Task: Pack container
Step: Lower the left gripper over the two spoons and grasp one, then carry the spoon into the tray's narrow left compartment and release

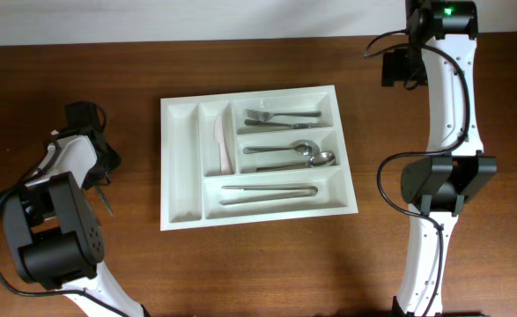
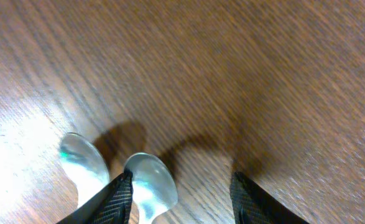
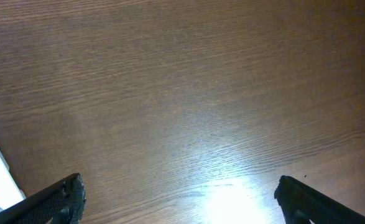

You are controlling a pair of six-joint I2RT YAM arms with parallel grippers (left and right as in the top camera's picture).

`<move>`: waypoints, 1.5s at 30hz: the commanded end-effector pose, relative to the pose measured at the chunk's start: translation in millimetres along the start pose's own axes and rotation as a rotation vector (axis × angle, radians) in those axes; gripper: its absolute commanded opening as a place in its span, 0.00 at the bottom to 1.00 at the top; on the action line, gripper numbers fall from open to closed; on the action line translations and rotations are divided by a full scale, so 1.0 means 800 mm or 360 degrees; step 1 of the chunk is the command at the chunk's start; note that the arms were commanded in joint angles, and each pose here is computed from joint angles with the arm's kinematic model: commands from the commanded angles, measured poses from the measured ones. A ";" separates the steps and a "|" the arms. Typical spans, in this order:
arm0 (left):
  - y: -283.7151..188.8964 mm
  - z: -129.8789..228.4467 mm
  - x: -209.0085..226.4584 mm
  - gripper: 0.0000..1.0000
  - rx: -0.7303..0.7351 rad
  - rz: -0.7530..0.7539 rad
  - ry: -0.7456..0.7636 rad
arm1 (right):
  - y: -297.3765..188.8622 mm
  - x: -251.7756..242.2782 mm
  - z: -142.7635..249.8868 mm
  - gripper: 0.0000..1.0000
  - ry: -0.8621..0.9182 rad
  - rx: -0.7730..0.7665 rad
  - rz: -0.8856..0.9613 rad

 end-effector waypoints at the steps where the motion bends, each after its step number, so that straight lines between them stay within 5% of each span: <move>1: 0.037 0.036 0.022 0.54 0.0143 -0.0155 0.0059 | -0.021 -0.009 -0.005 0.99 0.0036 -0.0071 0.0029; 12: 0.037 0.036 0.021 0.30 0.0140 -0.0153 0.0058 | -0.021 -0.009 -0.005 0.99 0.0036 -0.0071 0.0029; 19: 0.037 0.036 0.021 0.04 0.0140 -0.0153 0.0058 | -0.021 -0.009 -0.005 0.99 0.0036 -0.0071 0.0029; 34: 0.034 0.038 0.010 0.02 0.0191 -0.0063 0.0052 | -0.021 -0.009 -0.005 0.99 0.0036 -0.0072 0.0029; 45: -0.015 -0.022 -0.020 0.02 0.0121 0.0053 0.0114 | -0.021 -0.009 -0.005 0.99 0.0036 -0.0072 0.0029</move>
Point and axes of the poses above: each gripper's point midway between its finger pads, its own y axis out along the fingers, its own x axis along the line the jaws close on, z = x × y, the point moved 2 cm from there along -y, back along the fingers, and after that the axes turned 1 degree about -y, right-handed, at the moved point
